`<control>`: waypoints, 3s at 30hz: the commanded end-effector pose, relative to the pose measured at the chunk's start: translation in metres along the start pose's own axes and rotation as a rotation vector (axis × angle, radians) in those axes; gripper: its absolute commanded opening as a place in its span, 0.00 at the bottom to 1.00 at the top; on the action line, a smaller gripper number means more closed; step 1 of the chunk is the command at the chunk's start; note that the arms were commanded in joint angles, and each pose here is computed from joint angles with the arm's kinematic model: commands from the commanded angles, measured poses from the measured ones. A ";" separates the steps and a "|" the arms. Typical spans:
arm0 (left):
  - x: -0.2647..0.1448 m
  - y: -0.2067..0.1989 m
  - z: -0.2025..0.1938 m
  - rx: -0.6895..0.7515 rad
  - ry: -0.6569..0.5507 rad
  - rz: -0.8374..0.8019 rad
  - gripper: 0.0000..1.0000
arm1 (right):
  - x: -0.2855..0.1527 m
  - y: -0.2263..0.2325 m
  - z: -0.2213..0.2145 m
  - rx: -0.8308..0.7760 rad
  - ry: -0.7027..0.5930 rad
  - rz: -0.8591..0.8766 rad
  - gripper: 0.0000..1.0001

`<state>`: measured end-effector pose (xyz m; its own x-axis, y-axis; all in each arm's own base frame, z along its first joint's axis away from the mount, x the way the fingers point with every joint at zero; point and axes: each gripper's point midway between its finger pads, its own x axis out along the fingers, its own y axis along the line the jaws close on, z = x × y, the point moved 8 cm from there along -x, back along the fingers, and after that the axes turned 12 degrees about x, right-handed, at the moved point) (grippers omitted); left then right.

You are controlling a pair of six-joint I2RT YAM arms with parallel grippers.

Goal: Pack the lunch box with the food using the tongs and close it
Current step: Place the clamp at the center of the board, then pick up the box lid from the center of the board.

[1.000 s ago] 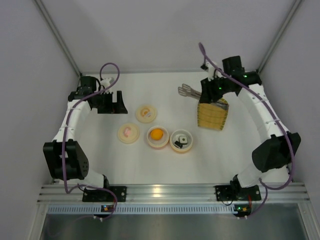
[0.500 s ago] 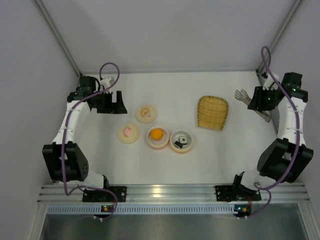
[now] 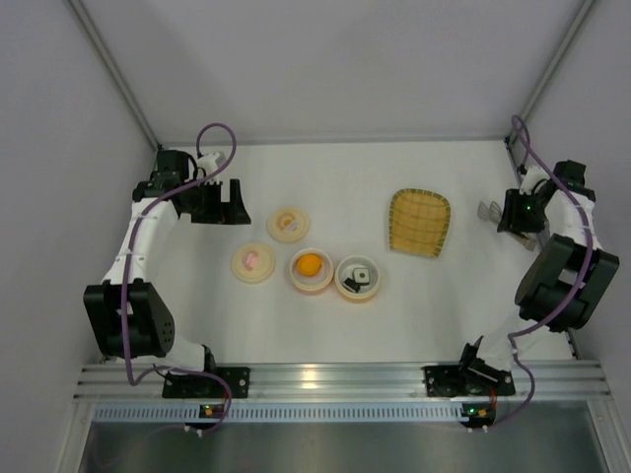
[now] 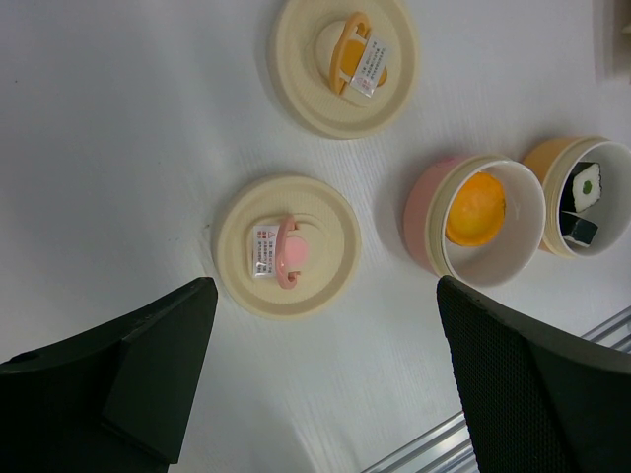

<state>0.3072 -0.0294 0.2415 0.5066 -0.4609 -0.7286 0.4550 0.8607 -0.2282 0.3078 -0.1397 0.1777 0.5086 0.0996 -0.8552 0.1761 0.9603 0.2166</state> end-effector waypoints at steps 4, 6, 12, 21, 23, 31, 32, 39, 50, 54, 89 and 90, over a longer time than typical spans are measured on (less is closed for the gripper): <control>-0.005 -0.001 0.005 0.030 -0.027 0.000 0.98 | 0.015 -0.009 0.016 -0.038 -0.074 0.009 0.43; -0.003 -0.001 0.003 0.027 -0.022 -0.003 0.98 | 0.018 -0.010 0.011 -0.053 -0.061 0.012 0.44; -0.002 0.001 0.003 0.026 -0.022 0.001 0.98 | 0.028 -0.014 -0.009 -0.091 -0.012 0.001 0.49; -0.003 0.000 0.003 0.032 -0.019 0.004 0.98 | 0.044 -0.020 -0.035 -0.118 0.063 -0.013 0.54; -0.003 0.000 0.003 0.031 -0.019 0.003 0.98 | 0.046 -0.021 -0.037 -0.118 0.076 -0.015 0.55; -0.003 0.000 0.005 0.028 -0.021 0.000 0.98 | 0.051 -0.025 -0.046 -0.144 0.129 -0.024 0.62; -0.003 0.000 0.005 0.028 -0.022 0.001 0.98 | 0.051 -0.026 -0.047 -0.146 0.135 -0.027 0.63; -0.009 -0.001 0.005 0.037 -0.024 0.015 0.98 | 0.053 -0.025 -0.052 -0.154 0.155 -0.015 0.74; -0.012 -0.002 0.006 0.048 -0.028 0.017 0.98 | 0.046 -0.024 -0.048 -0.162 0.159 -0.014 0.97; -0.013 -0.004 0.005 0.055 -0.027 0.014 0.98 | 0.031 -0.019 -0.034 -0.162 0.115 -0.010 0.99; 0.049 -0.019 -0.058 0.152 0.469 0.251 0.57 | -0.087 0.095 0.015 -0.193 -0.149 0.266 0.99; 0.051 -0.018 -0.057 0.144 0.465 0.257 0.57 | -0.087 0.095 0.015 -0.194 -0.152 0.266 1.00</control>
<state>0.2699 -0.0579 0.1716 0.2053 -0.1091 -0.9726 0.5354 0.8444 0.0183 0.2986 -0.0703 0.2679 0.6099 0.3054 -0.7313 -0.1051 0.9458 0.3074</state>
